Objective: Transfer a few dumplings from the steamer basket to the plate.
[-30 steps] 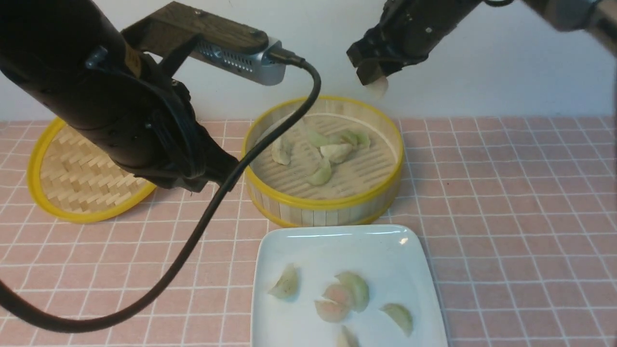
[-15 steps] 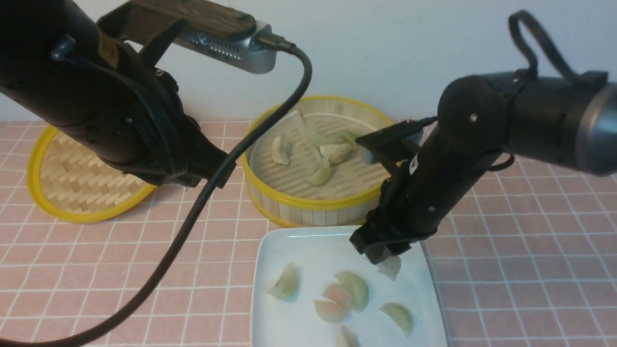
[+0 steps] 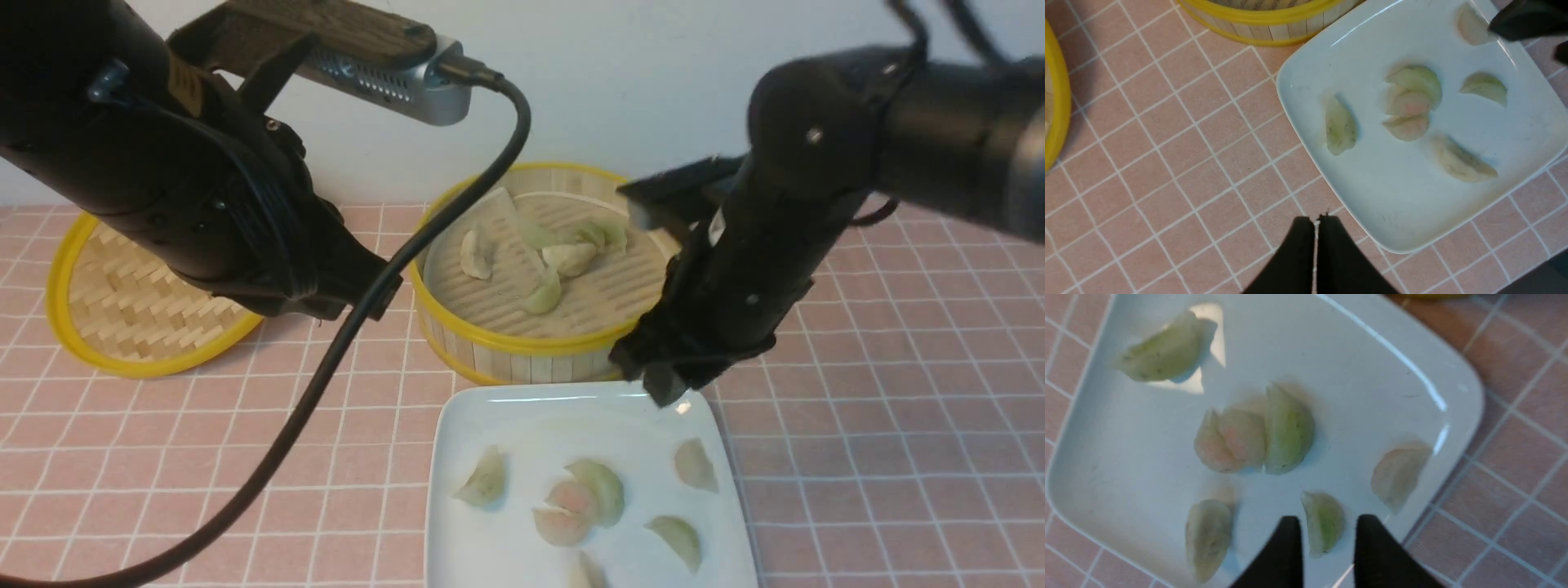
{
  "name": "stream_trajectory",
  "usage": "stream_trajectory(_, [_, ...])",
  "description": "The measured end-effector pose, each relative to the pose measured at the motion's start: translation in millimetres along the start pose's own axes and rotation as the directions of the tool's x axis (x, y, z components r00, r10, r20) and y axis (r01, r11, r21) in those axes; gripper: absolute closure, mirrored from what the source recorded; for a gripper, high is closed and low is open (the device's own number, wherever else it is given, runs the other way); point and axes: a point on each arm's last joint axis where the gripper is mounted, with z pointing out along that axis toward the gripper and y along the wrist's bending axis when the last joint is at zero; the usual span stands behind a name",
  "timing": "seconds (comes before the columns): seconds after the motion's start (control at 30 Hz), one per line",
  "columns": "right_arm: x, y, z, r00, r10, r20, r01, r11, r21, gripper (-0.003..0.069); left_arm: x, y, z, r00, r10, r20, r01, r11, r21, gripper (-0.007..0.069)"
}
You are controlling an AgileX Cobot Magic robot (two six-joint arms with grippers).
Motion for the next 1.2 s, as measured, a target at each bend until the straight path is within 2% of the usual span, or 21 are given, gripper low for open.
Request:
stream_trajectory(0.03, [3.8,1.2,-20.8,0.999,0.003,0.047,-0.003,1.000,0.004,0.0583,0.0,0.0,0.0,1.000,0.000,0.000,0.000,1.000,0.000,0.0631])
stream_trajectory(0.1, [16.8,3.7,-67.1,0.987,0.017,0.160,-0.018,1.000,0.008,0.0639,0.0,-0.1,0.0,1.000,0.000,0.000,0.000,1.000,0.001,0.0631])
stream_trajectory(0.27, [73.5,10.3,-172.3,0.899,0.043,0.435,-0.037,0.999,-0.022,0.0671,0.0,-0.4,0.0,1.000,0.000,0.000,0.000,1.000,0.005,0.0631])
stream_trajectory(0.33, [103.5,11.6,-202.6,0.842,0.047,0.537,-0.032,0.999,-0.036,0.0672,0.0,-1.1,0.0,1.000,-0.003,0.000,0.003,1.000,0.012,0.0631])
stream_trajectory(0.37, [132.3,12.0,-221.9,0.782,0.048,0.622,-0.024,0.999,-0.046,0.0672,-0.1,-1.6,0.0,1.000,-0.002,0.001,0.002,1.000,0.018,0.0631])
stream_trajectory(0.43, [171.1,10.0,-232.0,0.704,0.056,0.708,-0.026,0.998,-0.053,0.0672,-0.9,-2.4,0.0,1.000,-0.003,0.010,0.003,1.000,0.027,0.0631])
stream_trajectory(0.47, [202.5,8.1,-239.1,0.613,0.068,0.787,-0.027,0.998,-0.065,0.0672,-2.4,-3.3,-0.1,1.000,-0.006,0.026,0.005,0.999,0.036,0.0631])
stream_trajectory(0.5, [214.5,5.9,-233.7,0.586,0.075,0.807,-0.037,0.997,-0.066,0.0672,-2.9,-3.6,-0.1,0.999,-0.008,0.031,0.006,0.999,0.040,0.0631])
stream_trajectory(0.53, [239.5,2.9,-233.5,0.493,0.080,0.866,-0.040,0.997,-0.069,0.0673,-3.6,-4.2,-0.2,0.999,-0.004,0.040,0.003,0.999,0.046,0.0631])
stream_trajectory(0.6, [276.8,-5.8,-212.7,0.360,0.085,0.929,-0.070,0.995,-0.064,0.0673,-5.2,-5.1,-0.3,0.998,-0.009,0.057,0.006,0.998,0.056,0.0631])
stream_trajectory(0.8, [331.3,-19.7,-164.4,0.164,0.113,0.980,-0.117,0.989,-0.095,0.0673,-9.5,-6.7,-0.7,0.995,0.002,0.104,-0.009,0.997,0.074,0.0631])
stream_trajectory(1.0, [331.1,-24.4,-142.7,0.171,0.129,0.977,-0.152,0.983,-0.104,0.0673,-11.5,-10.1,-4.4,0.989,0.007,0.151,-0.021,0.995,0.095,0.0631])
stream_trajectory(1.2, [330.8,-24.7,-139.7,0.184,0.142,0.973,-0.158,0.981,-0.114,0.0673,6.6,-22.0,-29.3,0.957,0.058,0.283,-0.104,0.983,0.148,0.0631])
